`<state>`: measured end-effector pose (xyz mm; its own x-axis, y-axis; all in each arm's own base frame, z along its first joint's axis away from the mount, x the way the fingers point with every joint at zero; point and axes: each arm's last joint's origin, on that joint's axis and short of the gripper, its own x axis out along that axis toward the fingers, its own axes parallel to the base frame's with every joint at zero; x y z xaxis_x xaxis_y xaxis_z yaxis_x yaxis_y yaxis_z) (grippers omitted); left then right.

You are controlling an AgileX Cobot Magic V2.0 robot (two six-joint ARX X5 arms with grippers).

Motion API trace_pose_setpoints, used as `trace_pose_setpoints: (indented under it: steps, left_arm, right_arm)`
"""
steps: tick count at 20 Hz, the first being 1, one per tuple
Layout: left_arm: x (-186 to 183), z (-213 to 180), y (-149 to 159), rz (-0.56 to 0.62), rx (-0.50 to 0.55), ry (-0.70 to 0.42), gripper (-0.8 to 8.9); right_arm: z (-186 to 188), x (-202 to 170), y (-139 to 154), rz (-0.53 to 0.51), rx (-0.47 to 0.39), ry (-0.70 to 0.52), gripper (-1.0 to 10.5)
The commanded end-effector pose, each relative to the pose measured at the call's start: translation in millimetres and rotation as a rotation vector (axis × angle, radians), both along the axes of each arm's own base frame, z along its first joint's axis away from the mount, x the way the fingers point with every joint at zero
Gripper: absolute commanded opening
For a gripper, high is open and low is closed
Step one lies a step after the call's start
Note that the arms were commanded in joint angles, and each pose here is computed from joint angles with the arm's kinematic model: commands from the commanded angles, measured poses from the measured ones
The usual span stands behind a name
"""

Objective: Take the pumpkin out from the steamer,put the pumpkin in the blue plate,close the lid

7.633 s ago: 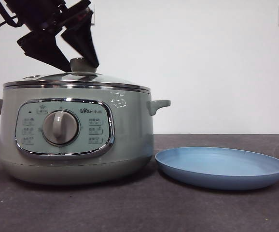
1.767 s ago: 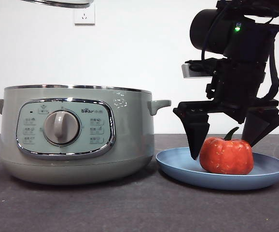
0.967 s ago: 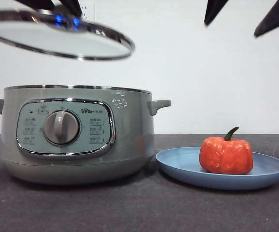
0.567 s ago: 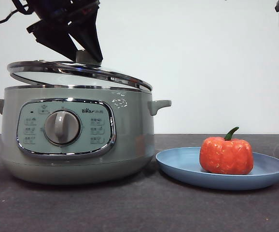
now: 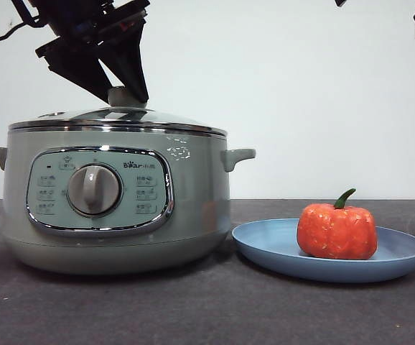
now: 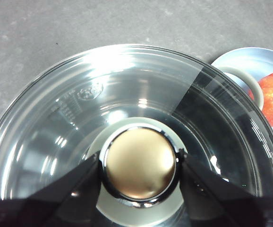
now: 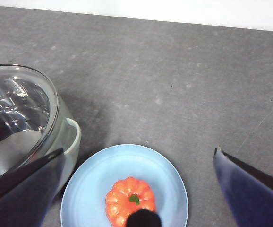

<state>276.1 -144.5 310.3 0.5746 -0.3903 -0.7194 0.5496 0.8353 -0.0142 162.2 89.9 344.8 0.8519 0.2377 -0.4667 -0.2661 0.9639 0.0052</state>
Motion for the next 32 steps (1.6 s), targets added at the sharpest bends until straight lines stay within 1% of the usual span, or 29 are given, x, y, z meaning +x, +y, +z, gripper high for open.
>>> trace_pose_setpoints:
  steps: [1, 4, 8, 9, 11, 12, 13, 14, 15, 18, 20, 23, 25, 27, 29, 32]
  left_arm:
    - [1.0, -4.7, -0.5, 0.001, 0.028, 0.016, 4.43]
    - [-5.5, 0.6, 2.8, 0.002, 0.033, 0.024, 4.38]
    - [-36.2, 19.4, 17.9, -0.007, 0.047, 0.07, 4.3]
    - [-45.4, 24.5, 22.6, -0.009, 0.051, 0.08, 3.58]
    - [-63.2, 34.9, 31.5, -0.014, 0.05, 0.087, 1.2]
    - [-73.7, 41.1, 35.4, -0.04, 0.038, 0.082, 0.06]
    - [-83.6, 47.5, 38.3, -0.075, 0.02, 0.066, -0.1]
    - [-92.9, 54.5, 41.4, -0.086, 0.005, 0.035, -0.09]
    - [-102.2, 61.8, 45.0, -0.089, -0.007, -0.007, -0.09]
    - [-129.3, 76.8, 59.4, -0.088, -0.067, -0.148, -0.09]
    - [-147.8, 70.7, 71.8, -0.034, -0.07, -0.247, -0.09]
    - [-174.9, 39.8, 88.5, 0.029, -0.109, -0.331, -0.09]
    - [-191.6, 17.9, 97.9, 0.039, -0.136, -0.369, -0.09]
    - [-200.9, 5.7, 103.0, 0.041, -0.149, -0.389, -0.09]
    - [-204.8, 2.1, 105.1, 0.061, -0.167, -0.356, -0.09]
    - [-206.6, -1.8, 106.1, 0.083, -0.171, -0.299, -0.08]
  right_arm:
    - [-1.9, -0.7, -0.4, -0.002, -0.004, 0.009, 5.4]
    - [-4.6, -2.0, -1.2, -0.001, -0.021, 0.038, 5.4]
    - [-13.4, -7.3, -4.2, 0.007, -0.083, 0.133, 5.3]
    - [-15.4, -8.6, -5.0, 0.007, -0.096, 0.155, 5.1]
    - [-17.2, -10.1, -5.6, 0.008, -0.108, 0.175, 3.0]
    - [-16.4, -10.9, -6.2, 0.008, -0.106, 0.171, 1.6]
    - [-15.2, -11.3, -6.4, 0.009, -0.102, 0.159, 0.7]
    - [-13.2, -12.2, -7.0, 0.012, -0.096, 0.139, 0.1]
    - [-11.0, -14.2, -8.2, 0.016, -0.083, 0.106, -0.1]
    - [-7.8, -30.4, -16.0, 0.038, -0.018, -0.05, -0.1]
    - [-13.8, -45.6, -24.3, 0.046, 0.024, -0.139, -0.1]
    - [-30.7, -69.3, -39.2, 0.046, 0.072, -0.227, -0.1]
    - [-39.9, -82.0, -47.2, 0.04, 0.104, -0.259, 0.0]
    - [-39.8, -87.5, -51.0, 0.02, 0.147, -0.268, 0.0]
    - [-39.4, -88.7, -52.0, 0.003, 0.171, -0.268, 0.0]
    - [-39.5, -88.7, -52.9, -0.02, 0.158, -0.274, 0.0]
